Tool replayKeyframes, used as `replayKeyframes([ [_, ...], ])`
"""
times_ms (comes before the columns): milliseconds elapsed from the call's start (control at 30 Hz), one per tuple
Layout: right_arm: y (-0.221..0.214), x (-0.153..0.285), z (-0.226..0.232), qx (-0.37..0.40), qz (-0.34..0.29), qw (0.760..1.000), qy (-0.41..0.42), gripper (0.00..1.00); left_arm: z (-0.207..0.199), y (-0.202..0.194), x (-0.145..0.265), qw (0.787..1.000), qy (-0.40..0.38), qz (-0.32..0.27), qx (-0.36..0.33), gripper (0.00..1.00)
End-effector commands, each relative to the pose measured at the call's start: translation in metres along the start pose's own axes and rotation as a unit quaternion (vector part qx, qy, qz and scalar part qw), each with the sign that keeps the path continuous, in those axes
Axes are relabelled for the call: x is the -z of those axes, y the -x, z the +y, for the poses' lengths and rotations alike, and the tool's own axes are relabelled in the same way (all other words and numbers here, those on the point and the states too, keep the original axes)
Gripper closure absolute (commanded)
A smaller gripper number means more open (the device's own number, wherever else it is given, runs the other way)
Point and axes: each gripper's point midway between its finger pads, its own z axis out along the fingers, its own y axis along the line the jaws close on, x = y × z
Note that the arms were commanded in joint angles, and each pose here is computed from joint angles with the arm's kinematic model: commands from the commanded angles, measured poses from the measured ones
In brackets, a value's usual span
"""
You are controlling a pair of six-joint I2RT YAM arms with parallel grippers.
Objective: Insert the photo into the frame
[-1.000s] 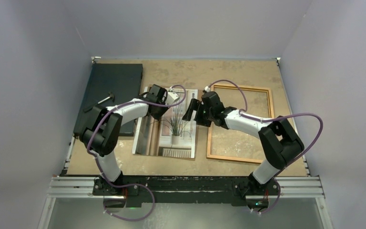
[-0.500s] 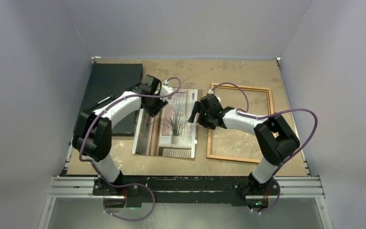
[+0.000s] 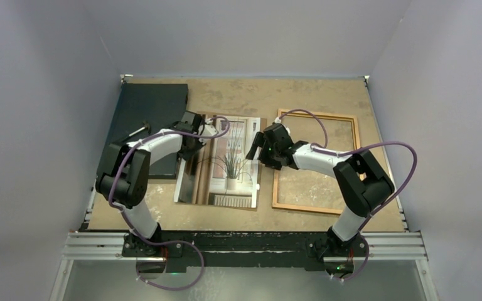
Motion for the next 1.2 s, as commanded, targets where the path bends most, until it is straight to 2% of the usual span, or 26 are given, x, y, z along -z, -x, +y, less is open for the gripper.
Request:
replayKeyframes([
  [0, -0.009, -0.009, -0.003, -0.018, 0.018, 1.000, -0.009, 0.11, -0.007, 0.003, -0.014, 1.000, 0.013, 0.000, -0.010, 0.73],
  [167, 0.005, -0.008, -0.002, -0.026, 0.000, 1.000, -0.012, 0.11, -0.030, 0.010, -0.021, 1.000, -0.015, -0.009, -0.010, 0.76],
  [367, 0.015, -0.001, -0.022, -0.042, -0.021, 0.998, -0.037, 0.12, -0.057, 0.014, -0.027, 0.999, -0.048, -0.009, -0.012, 0.79],
  [833, 0.013, -0.026, -0.054, -0.051, -0.028, 0.994, -0.098, 0.13, -0.068, 0.014, -0.017, 0.997, -0.075, -0.017, -0.003, 0.82],
  [967, 0.024, -0.027, -0.057, -0.043, -0.044, 0.991, -0.122, 0.13, -0.053, 0.031, -0.003, 0.997, -0.064, -0.029, 0.006, 0.82],
  [1167, 0.046, -0.014, -0.074, -0.037, -0.066, 0.987, -0.140, 0.11, 0.013, 0.070, 0.032, 0.996, -0.024, -0.076, 0.039, 0.78],
])
